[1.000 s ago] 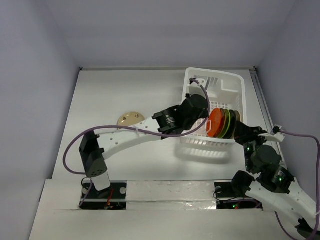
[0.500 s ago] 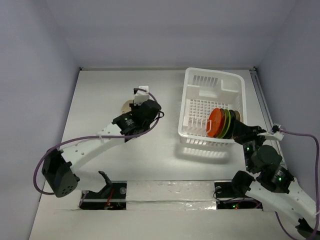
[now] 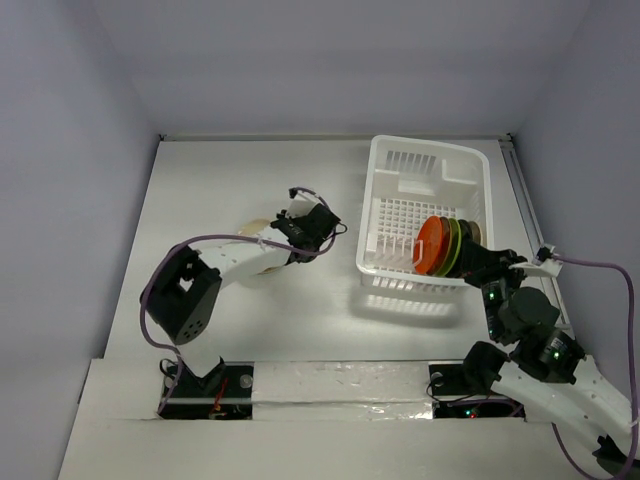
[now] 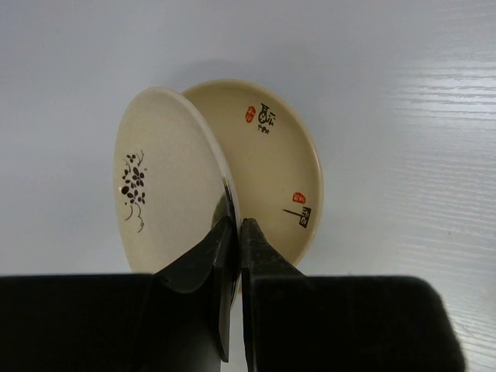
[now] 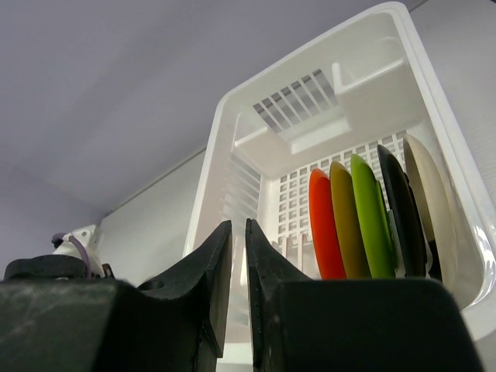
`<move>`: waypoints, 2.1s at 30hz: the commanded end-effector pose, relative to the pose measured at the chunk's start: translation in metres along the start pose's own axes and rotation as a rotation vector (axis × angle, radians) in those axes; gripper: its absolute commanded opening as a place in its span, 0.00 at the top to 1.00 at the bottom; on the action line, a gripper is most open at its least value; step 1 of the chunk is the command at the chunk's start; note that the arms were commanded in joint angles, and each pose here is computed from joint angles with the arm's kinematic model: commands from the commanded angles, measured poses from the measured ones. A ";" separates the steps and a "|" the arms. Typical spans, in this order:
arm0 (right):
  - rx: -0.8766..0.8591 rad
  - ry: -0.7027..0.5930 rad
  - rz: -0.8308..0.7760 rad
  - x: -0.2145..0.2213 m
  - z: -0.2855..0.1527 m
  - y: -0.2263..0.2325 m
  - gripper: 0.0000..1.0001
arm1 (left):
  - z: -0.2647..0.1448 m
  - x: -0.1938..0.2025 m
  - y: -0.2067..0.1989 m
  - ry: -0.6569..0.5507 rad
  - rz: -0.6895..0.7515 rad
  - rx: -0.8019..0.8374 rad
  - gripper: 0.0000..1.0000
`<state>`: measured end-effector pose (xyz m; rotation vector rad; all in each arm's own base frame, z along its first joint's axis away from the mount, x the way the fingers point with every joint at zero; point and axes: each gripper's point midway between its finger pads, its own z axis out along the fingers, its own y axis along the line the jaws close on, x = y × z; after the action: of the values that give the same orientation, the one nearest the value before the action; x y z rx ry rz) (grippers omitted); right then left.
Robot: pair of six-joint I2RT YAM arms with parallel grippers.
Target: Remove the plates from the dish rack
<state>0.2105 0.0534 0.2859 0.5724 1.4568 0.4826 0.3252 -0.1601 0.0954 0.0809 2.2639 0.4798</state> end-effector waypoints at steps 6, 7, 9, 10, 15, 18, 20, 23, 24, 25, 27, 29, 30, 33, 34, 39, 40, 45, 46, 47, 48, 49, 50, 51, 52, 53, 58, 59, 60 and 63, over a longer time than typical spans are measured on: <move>-0.023 -0.011 0.015 -0.005 0.002 0.010 0.81 | 0.004 -0.033 0.000 -0.080 -0.010 -0.059 0.97; -0.023 -0.011 0.015 -0.005 0.002 0.010 0.81 | 0.005 -0.032 -0.003 -0.076 -0.007 -0.046 0.93; -0.023 -0.011 0.014 -0.004 0.002 0.010 0.81 | 0.006 -0.031 -0.009 -0.078 -0.020 -0.021 0.81; -0.021 -0.011 0.014 -0.005 0.002 0.010 0.81 | 0.006 -0.030 -0.012 -0.074 -0.025 -0.001 0.79; -0.021 -0.011 0.013 -0.005 0.002 0.010 0.81 | 0.006 -0.025 -0.014 -0.073 -0.048 0.022 0.66; -0.019 -0.011 0.010 -0.004 0.003 0.010 0.81 | -0.003 -0.033 -0.007 -0.086 -0.079 0.021 0.65; -0.016 -0.010 0.006 -0.004 0.003 0.009 0.81 | -0.012 -0.044 -0.001 -0.109 -0.109 0.032 0.60; -0.011 -0.010 0.004 -0.004 0.003 0.009 0.81 | -0.027 -0.059 0.008 -0.129 -0.143 0.050 0.50; -0.010 -0.012 0.005 -0.004 0.003 0.008 0.81 | -0.033 -0.063 0.010 -0.132 -0.163 0.061 0.49; -0.007 -0.012 0.003 -0.004 0.003 0.008 0.81 | -0.043 -0.071 0.011 -0.145 -0.197 0.107 0.49; -0.002 -0.013 0.002 -0.004 0.003 0.007 0.83 | -0.061 -0.087 0.005 -0.180 -0.262 0.200 0.53; 0.001 -0.015 0.001 -0.004 0.003 0.006 0.90 | -0.100 -0.107 -0.014 -0.221 -0.338 0.414 0.68; 0.006 -0.014 0.002 -0.004 0.004 0.006 0.97 | -0.120 -0.125 -0.023 -0.269 -0.394 0.515 0.71; 0.043 -0.022 -0.001 -0.004 0.004 -0.001 1.00 | -0.182 -0.147 -0.057 -0.320 -0.440 0.775 0.97; 0.061 -0.027 0.000 -0.005 0.004 -0.004 1.00 | -0.205 -0.161 -0.062 -0.351 -0.454 0.825 1.00; 0.145 -0.050 -0.004 -0.011 0.002 -0.020 1.00 | -0.265 -0.172 -0.132 -0.357 -0.397 1.027 1.00; 0.172 -0.060 -0.003 -0.014 0.001 -0.026 1.00 | -0.279 -0.176 -0.142 -0.358 -0.394 1.078 1.00; 0.198 -0.107 0.067 -0.036 -0.011 -0.038 1.00 | -0.278 -0.166 -0.213 -0.299 -0.321 1.116 0.87; 0.178 -0.112 0.078 -0.040 -0.012 -0.036 1.00 | -0.281 -0.166 -0.231 -0.292 -0.303 1.133 0.82; 0.164 -0.118 0.099 -0.044 -0.015 -0.036 1.00 | -0.287 -0.164 -0.240 -0.289 -0.290 1.148 0.81; 0.161 -0.119 0.103 -0.045 -0.015 -0.036 0.98 | -0.283 -0.162 -0.248 -0.278 -0.276 1.140 0.80; 0.163 -0.120 0.103 -0.044 -0.015 -0.037 0.97 | -0.293 -0.168 -0.252 -0.293 -0.283 1.149 0.77; 0.165 -0.119 0.102 -0.043 -0.015 -0.038 0.96 | -0.282 -0.162 -0.265 -0.280 -0.266 1.123 0.75; 0.175 -0.115 0.091 -0.038 -0.014 -0.040 0.93 | -0.278 -0.160 -0.269 -0.270 -0.257 1.109 0.74; 0.176 -0.110 0.086 -0.036 -0.013 -0.039 0.90 | -0.274 -0.160 -0.277 -0.268 -0.254 1.102 0.69; 0.178 -0.107 0.084 -0.035 -0.013 -0.039 0.86 | -0.272 -0.160 -0.281 -0.266 -0.248 1.095 0.67; 0.178 -0.112 0.089 -0.036 -0.013 -0.039 0.80 | -0.248 -0.151 -0.297 -0.241 -0.207 1.007 0.65; 0.171 -0.115 0.096 -0.037 -0.013 -0.039 0.80 | -0.248 -0.145 -0.302 -0.235 -0.198 1.004 0.66; 0.165 -0.115 0.095 -0.037 -0.013 -0.038 0.80 | -0.244 -0.143 -0.303 -0.232 -0.198 0.992 0.68; 0.153 -0.110 0.095 -0.035 -0.013 -0.037 0.80 | -0.237 -0.144 -0.300 -0.250 -0.209 0.953 0.70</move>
<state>0.1945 0.0075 0.2827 0.7498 1.4128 0.3904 0.2689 -0.5455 0.2048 0.4064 2.0901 -0.7184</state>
